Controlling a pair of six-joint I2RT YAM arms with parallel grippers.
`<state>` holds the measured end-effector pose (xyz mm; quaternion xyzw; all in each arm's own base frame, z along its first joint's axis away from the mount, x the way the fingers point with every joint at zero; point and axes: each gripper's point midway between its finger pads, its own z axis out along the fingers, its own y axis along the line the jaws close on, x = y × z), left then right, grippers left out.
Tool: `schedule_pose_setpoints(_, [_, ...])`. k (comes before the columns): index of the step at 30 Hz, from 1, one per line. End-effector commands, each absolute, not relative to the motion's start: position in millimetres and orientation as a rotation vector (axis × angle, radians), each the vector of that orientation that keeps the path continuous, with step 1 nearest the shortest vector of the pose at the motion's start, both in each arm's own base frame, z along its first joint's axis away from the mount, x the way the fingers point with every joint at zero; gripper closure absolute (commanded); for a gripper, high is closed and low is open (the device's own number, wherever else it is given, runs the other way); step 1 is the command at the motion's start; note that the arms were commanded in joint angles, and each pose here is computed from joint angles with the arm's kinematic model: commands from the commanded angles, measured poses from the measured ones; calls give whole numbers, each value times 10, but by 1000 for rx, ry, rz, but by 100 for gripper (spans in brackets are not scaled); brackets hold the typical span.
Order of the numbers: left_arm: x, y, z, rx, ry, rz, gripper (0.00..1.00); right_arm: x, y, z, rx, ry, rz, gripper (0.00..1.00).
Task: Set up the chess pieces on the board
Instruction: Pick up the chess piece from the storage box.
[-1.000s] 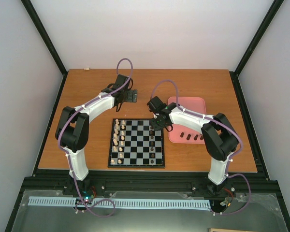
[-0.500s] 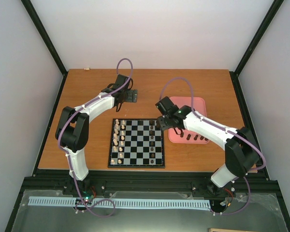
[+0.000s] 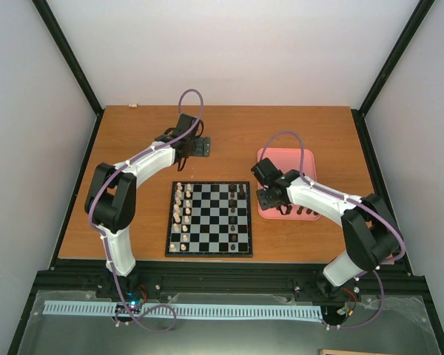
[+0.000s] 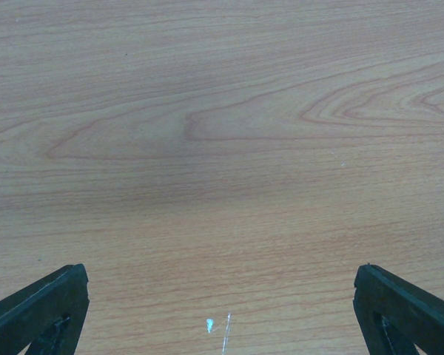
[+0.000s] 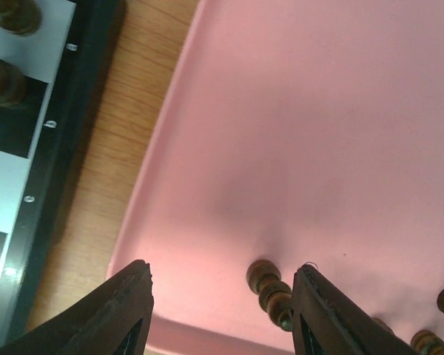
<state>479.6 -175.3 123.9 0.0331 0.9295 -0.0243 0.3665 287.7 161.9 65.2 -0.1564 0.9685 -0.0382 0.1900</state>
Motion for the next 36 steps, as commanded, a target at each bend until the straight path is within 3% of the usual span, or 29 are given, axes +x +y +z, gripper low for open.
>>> schedule_pose_setpoints(1, [4859, -1736, 1331, 65, 2372, -57, 0, 2907, 1510, 582, -380, 2733, -101, 48])
schedule_pose_setpoints(10, [4872, -1745, 1296, 67, 2378, -56, 0, 2885, 1378, 458, -344, 2763, -110, 48])
schedule_pose_setpoints(18, [4870, -1735, 1281, 65, 2381, -49, 0, 2872, 1326, 401, -337, 2776, -132, 59])
schedule_pose_setpoints(25, [4871, -1735, 1280, 64, 2381, -49, 0, 2869, 1290, 358, -330, 2786, -147, 61])
schedule_pose_setpoints(36, [4869, -1738, 1268, 63, 2384, -51, 0, 2845, 1298, 397, -325, 2784, -122, 78])
